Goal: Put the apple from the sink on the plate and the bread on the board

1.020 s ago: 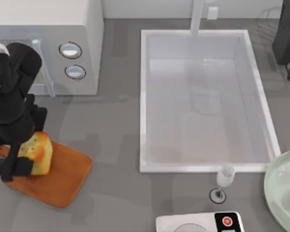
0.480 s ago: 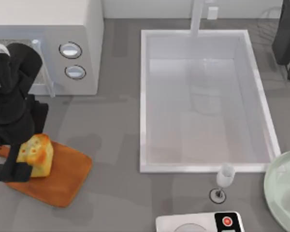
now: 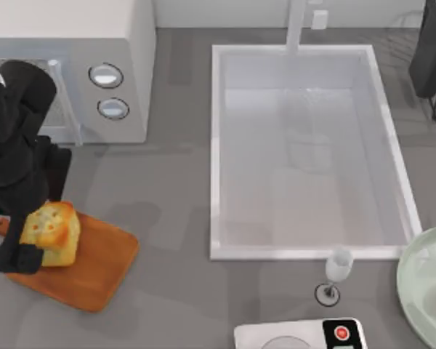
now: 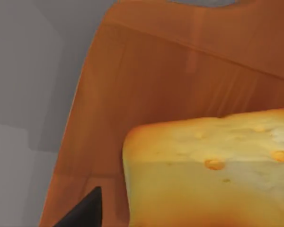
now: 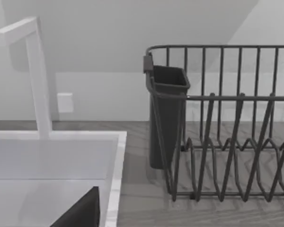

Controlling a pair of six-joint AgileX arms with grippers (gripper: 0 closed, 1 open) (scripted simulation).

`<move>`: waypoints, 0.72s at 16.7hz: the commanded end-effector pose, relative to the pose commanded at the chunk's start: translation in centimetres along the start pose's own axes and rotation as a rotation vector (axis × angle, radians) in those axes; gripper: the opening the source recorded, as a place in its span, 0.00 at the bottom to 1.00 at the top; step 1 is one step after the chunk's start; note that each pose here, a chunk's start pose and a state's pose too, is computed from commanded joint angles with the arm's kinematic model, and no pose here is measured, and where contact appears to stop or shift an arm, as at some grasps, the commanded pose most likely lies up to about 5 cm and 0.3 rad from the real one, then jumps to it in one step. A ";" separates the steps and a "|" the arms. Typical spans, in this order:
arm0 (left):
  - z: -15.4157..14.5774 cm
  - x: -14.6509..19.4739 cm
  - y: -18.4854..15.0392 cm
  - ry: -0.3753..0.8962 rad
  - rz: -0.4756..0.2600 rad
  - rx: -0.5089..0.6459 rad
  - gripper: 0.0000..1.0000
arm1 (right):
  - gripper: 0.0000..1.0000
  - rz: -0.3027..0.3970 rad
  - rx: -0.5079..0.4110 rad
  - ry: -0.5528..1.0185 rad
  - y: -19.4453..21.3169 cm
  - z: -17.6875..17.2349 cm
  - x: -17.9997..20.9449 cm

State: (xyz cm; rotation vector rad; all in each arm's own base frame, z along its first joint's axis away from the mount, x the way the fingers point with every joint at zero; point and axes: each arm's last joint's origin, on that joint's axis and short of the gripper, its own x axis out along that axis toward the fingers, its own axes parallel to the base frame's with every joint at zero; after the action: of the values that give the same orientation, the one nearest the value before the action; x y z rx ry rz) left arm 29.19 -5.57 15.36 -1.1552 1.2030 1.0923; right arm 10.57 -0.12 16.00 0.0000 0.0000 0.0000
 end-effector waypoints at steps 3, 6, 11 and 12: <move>0.7 -1.7 1.6 0.001 -0.128 0.111 1.00 | 1.00 0.000 0.000 0.000 0.0 0.0 0.0; 1.5 -4.0 4.7 -0.034 -0.318 0.300 1.00 | 1.00 0.000 0.000 0.000 0.0 0.0 0.0; 2.7 -5.9 12.1 -0.274 -0.698 0.714 1.00 | 1.00 0.000 0.000 0.000 0.0 0.0 0.0; 2.8 -5.8 13.5 -0.354 -0.767 0.794 1.00 | 1.00 0.000 0.000 0.000 0.0 0.0 0.0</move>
State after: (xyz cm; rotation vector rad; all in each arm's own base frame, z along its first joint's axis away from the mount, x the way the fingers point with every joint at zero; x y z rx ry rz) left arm 15.68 -1.43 20.34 -0.6444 0.6842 0.1650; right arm 10.57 -0.12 16.00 0.0000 0.0000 0.0000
